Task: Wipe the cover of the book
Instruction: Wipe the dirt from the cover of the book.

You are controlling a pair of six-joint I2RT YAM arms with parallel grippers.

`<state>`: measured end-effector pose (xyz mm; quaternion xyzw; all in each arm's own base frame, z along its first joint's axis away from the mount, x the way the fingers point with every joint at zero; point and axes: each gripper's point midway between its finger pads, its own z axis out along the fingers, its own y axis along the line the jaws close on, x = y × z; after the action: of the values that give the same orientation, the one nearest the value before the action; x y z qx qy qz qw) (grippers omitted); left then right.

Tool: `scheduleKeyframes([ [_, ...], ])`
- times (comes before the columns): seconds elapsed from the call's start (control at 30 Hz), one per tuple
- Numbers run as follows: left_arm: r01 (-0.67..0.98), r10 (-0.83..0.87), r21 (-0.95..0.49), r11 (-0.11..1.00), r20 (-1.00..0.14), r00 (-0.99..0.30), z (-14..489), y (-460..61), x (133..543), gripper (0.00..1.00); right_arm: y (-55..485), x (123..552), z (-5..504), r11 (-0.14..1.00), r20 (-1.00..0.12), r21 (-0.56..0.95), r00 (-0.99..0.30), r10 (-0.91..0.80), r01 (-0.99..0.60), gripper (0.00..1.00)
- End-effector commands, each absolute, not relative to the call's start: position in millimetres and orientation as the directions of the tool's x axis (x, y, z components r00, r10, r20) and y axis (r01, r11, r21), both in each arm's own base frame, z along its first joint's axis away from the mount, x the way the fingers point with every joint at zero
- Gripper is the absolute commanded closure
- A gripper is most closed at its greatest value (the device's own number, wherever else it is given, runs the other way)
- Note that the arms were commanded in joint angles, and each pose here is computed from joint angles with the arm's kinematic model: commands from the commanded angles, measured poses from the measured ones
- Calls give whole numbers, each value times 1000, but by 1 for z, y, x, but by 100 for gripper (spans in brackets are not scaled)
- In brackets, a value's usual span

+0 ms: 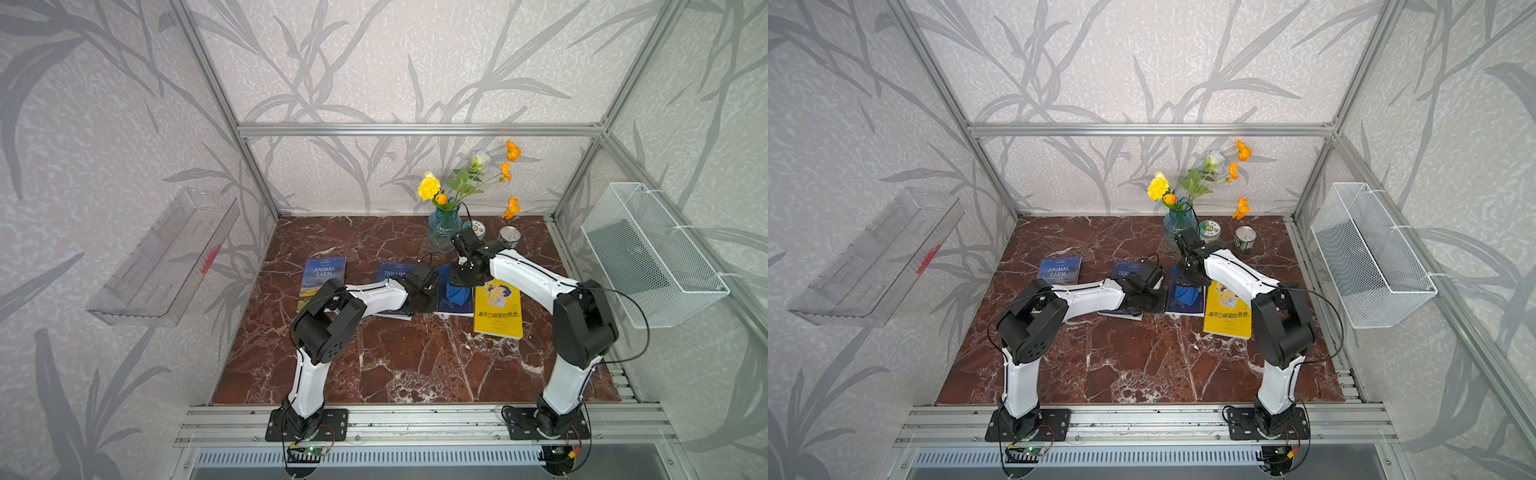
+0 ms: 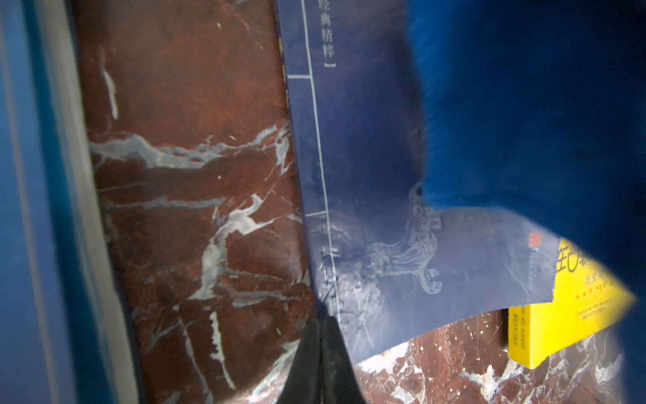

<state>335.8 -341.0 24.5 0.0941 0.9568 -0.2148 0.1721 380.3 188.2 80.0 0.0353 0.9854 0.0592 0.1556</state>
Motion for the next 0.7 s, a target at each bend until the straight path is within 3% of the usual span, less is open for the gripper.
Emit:
scheduleKeyframes([
  [0.0, 207, 145, -297, 932, -217, -965, -10, -311, 301, 94, 168, 366, 52, 994, -216, 13, -971, 105, 104, 93],
  [0.23, 204, 144, -299, 932, -212, -967, -12, -313, 302, 94, 168, 370, 1, 993, -119, -38, -987, 107, 112, 93],
  [0.5, 207, 147, -291, 934, -213, -966, -11, -311, 301, 94, 168, 403, -10, 993, -108, -76, -991, 85, 93, 94],
  [0.67, 203, 146, -296, 933, -204, -968, -14, -312, 301, 94, 168, 385, -9, 995, -89, -60, -993, 79, 85, 94],
])
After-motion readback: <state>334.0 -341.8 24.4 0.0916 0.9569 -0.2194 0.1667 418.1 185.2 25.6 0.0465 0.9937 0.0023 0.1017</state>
